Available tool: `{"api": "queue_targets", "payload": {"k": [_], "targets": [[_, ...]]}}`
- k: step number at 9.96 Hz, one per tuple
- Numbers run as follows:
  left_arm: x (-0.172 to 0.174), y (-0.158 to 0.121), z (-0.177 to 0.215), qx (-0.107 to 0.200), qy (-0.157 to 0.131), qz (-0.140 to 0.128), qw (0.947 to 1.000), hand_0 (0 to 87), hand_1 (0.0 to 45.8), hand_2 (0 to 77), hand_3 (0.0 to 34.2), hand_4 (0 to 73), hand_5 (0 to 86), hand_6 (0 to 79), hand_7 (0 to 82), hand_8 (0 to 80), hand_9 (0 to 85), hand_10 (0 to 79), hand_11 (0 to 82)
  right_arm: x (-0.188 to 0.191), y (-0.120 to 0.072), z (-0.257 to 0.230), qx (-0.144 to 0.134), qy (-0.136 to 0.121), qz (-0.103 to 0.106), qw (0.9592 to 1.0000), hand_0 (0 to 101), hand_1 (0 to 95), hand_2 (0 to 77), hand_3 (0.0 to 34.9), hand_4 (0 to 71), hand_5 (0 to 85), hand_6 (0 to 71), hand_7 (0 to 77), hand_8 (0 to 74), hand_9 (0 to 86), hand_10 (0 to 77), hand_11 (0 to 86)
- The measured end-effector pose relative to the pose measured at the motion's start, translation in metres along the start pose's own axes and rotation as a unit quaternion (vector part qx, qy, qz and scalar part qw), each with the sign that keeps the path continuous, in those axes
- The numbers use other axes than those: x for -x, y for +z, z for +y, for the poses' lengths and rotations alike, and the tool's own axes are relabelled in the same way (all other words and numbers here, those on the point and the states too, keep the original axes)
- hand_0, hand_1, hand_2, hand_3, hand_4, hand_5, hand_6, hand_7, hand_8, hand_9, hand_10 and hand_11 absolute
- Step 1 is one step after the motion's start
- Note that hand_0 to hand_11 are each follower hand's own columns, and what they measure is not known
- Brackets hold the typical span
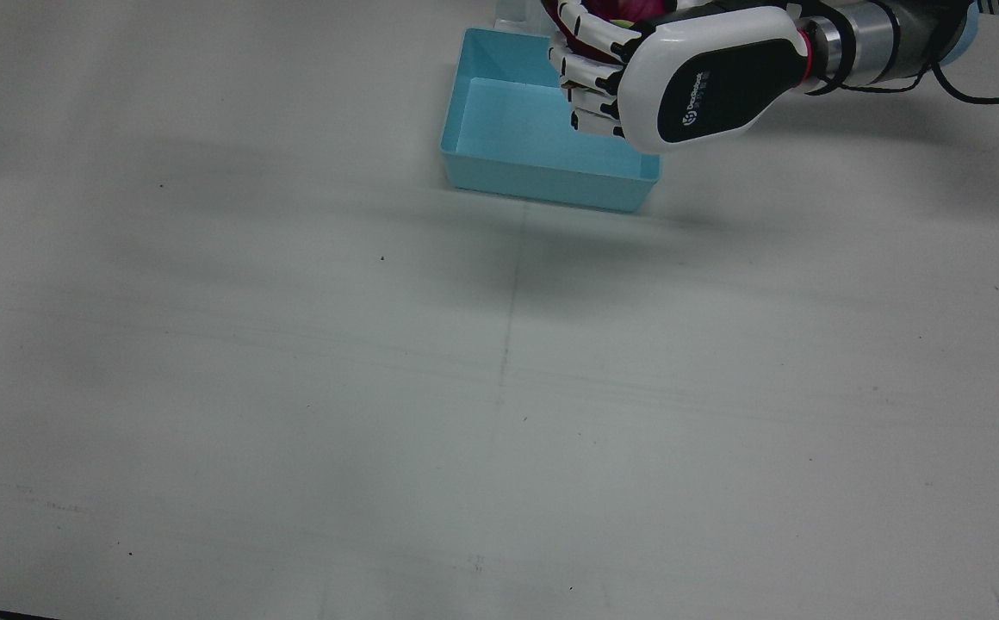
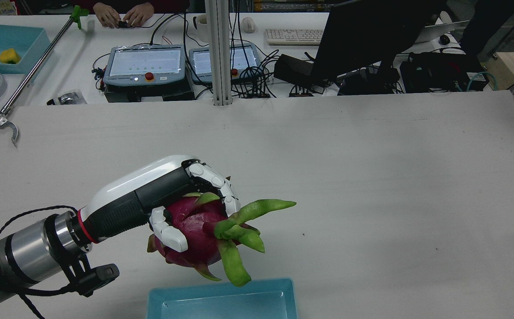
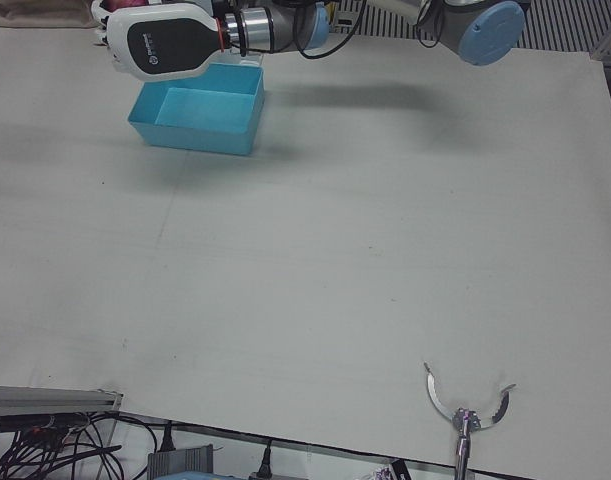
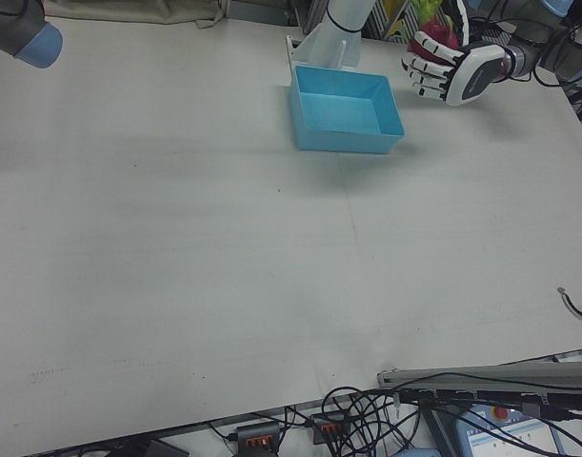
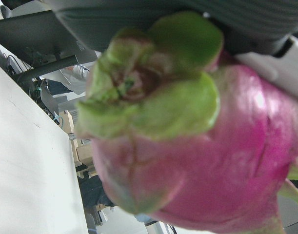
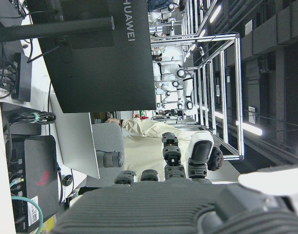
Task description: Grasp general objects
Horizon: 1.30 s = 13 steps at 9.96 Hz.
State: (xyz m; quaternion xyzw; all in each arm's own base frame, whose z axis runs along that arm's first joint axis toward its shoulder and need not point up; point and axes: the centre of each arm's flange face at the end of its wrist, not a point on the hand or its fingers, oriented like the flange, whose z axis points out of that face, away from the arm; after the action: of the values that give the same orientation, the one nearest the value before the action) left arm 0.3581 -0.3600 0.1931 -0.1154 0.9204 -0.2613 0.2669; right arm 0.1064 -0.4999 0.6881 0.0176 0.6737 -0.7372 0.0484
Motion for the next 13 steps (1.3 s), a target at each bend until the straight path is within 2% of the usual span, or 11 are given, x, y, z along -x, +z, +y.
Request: {"api": "queue_targets", "payload": {"k": [2, 4, 9, 10, 11, 12, 13], "targets": [[0.013, 0.001, 0.025, 0.023, 0.001, -0.01, 0.9997, 46.1, 0.0, 14.2, 0.0, 54.0, 31.6, 67.1, 31.6, 69.3, 38.2, 44.7, 75.3, 0.0, 0.0, 0.0, 0.0, 0.0, 0.0, 1.0, 1, 6.0, 1.6, 0.0, 0.0, 74.2, 0.0, 0.0, 0.0, 1.6, 0.0, 1.1], [0.016, 0.003, 0.039, 0.033, 0.008, -0.014, 0.9993, 47.1, 0.0, 12.5, 0.0, 54.5, 31.6, 67.1, 31.6, 68.7, 38.7, 44.7, 75.3, 0.0, 0.0, 0.0, 0.0, 0.0, 0.0, 1.0, 1, 6.0, 1.6, 0.0, 0.0, 74.2, 0.0, 0.0, 0.0, 1.6, 0.0, 1.1], [0.015, 0.027, 0.066, 0.038, 0.029, -0.024, 0.9986, 47.4, 0.0, 12.5, 0.0, 54.5, 31.6, 67.1, 31.6, 68.7, 38.7, 44.7, 75.3, 0.0, 0.0, 0.001, 0.001, 0.0, 0.0, 1.0, 1, 6.0, 1.6, 0.0, 0.0, 74.2, 0.0, 0.0, 0.0, 1.6, 0.0, 1.1], [0.016, 0.028, 0.067, 0.039, 0.028, -0.025, 0.9985, 48.4, 0.0, 4.9, 0.0, 55.1, 31.6, 67.1, 31.6, 68.2, 39.3, 44.7, 75.3, 0.0, 0.0, 0.001, 0.001, 0.0, 0.0, 1.0, 1, 6.5, 1.6, 0.0, 0.0, 74.2, 0.0, 0.0, 0.0, 1.6, 0.0, 1.1], [0.017, 0.029, 0.069, 0.042, 0.027, -0.027, 0.9984, 48.4, 0.0, 4.9, 0.0, 55.1, 31.6, 67.1, 31.6, 68.2, 39.3, 44.7, 75.3, 0.0, 0.0, 0.001, 0.001, 0.0, 0.0, 1.0, 1, 6.0, 1.6, 0.0, 0.0, 74.2, 0.0, 0.0, 0.0, 1.6, 0.0, 1.1], [0.018, 0.03, 0.071, 0.046, 0.026, -0.028, 0.9982, 48.6, 0.0, 1.6, 0.0, 55.1, 31.6, 67.1, 31.6, 58.9, 45.3, 44.7, 74.7, 0.0, 0.0, 0.001, 0.001, 0.0, 0.0, 1.0, 1, 6.0, 1.6, 0.0, 0.0, 74.2, 0.0, 0.0, 0.0, 1.6, 0.0, 1.1], [0.019, 0.03, 0.072, 0.05, 0.025, -0.029, 0.998, 48.7, 0.0, 1.6, 0.0, 55.6, 31.1, 67.6, 31.1, 50.2, 49.6, 44.7, 74.7, 0.0, 0.0, 0.001, 0.001, 0.0, 0.0, 1.0, 1, 6.0, 1.6, 0.0, 0.0, 74.2, 0.0, 0.0, 0.0, 1.6, 0.0, 1.1]]}}
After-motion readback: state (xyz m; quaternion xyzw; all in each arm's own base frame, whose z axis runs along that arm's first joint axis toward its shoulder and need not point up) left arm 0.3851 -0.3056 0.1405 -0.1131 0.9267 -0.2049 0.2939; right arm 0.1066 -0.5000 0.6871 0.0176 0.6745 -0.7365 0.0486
